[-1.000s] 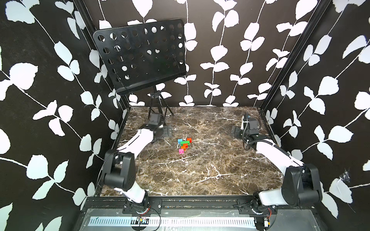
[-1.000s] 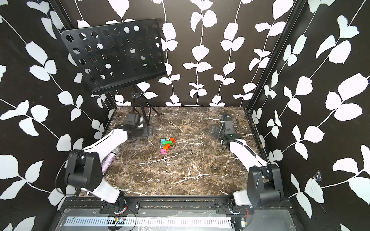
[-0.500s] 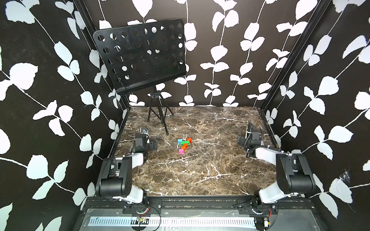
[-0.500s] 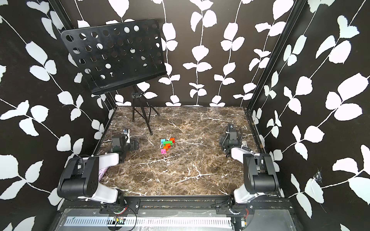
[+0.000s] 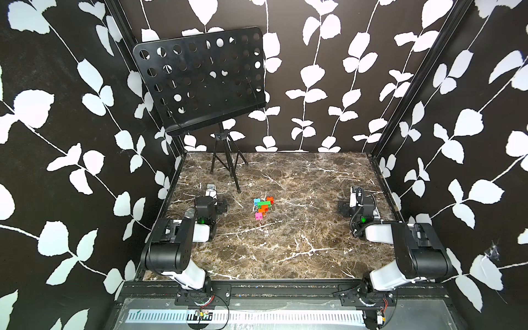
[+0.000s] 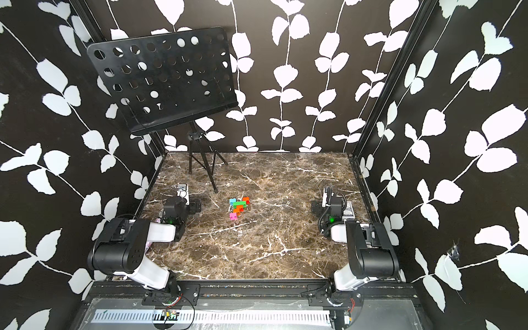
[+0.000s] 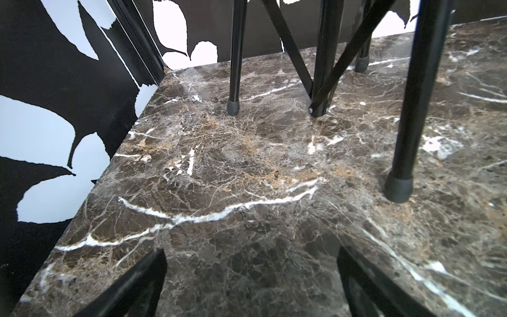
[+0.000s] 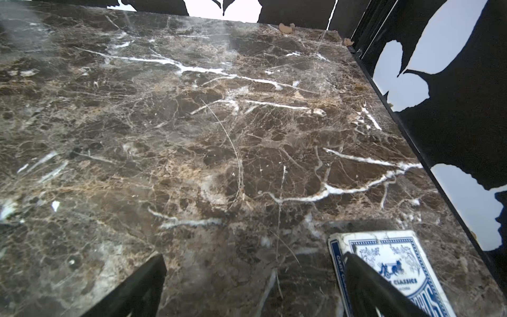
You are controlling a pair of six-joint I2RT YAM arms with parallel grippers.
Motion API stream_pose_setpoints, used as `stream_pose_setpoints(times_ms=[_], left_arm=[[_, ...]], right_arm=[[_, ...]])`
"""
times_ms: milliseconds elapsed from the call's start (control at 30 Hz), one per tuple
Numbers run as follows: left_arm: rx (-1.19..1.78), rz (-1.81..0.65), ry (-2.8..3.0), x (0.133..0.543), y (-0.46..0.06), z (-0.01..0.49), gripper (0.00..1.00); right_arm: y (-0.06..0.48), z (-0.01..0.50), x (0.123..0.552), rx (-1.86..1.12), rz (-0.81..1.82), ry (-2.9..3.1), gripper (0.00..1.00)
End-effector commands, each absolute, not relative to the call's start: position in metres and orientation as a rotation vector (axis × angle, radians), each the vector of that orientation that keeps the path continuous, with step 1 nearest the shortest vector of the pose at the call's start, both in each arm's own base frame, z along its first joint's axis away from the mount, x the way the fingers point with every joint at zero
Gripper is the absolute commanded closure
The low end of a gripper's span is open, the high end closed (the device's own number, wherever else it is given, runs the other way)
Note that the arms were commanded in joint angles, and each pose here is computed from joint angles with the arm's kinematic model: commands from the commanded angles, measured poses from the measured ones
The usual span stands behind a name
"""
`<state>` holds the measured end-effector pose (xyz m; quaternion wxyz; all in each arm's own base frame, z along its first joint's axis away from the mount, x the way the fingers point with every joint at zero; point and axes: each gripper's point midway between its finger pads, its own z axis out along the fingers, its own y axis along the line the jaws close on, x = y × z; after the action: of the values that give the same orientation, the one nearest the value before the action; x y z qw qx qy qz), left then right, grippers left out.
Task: Assemble the letter y with lego
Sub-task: Reset both arms
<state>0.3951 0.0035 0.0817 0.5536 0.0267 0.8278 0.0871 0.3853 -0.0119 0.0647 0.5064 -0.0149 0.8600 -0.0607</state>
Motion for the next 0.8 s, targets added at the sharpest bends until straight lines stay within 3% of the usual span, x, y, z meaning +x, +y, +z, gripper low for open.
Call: stream_pose_setpoints(times_ms=[0,767], left_arm=[[0.046,0.214,1.913,0.3983,0.0057,0.0971,0.01],[0.044,0.215,1.912,0.399,0.0062,0.0967,0.01]], right_arm=[[-0.0089,0.0906,0.398,-0.052,-0.13,1.963,0.01],[-0.0039,0.0907,0.3982,-0.083,-0.088,1.958,0.01]])
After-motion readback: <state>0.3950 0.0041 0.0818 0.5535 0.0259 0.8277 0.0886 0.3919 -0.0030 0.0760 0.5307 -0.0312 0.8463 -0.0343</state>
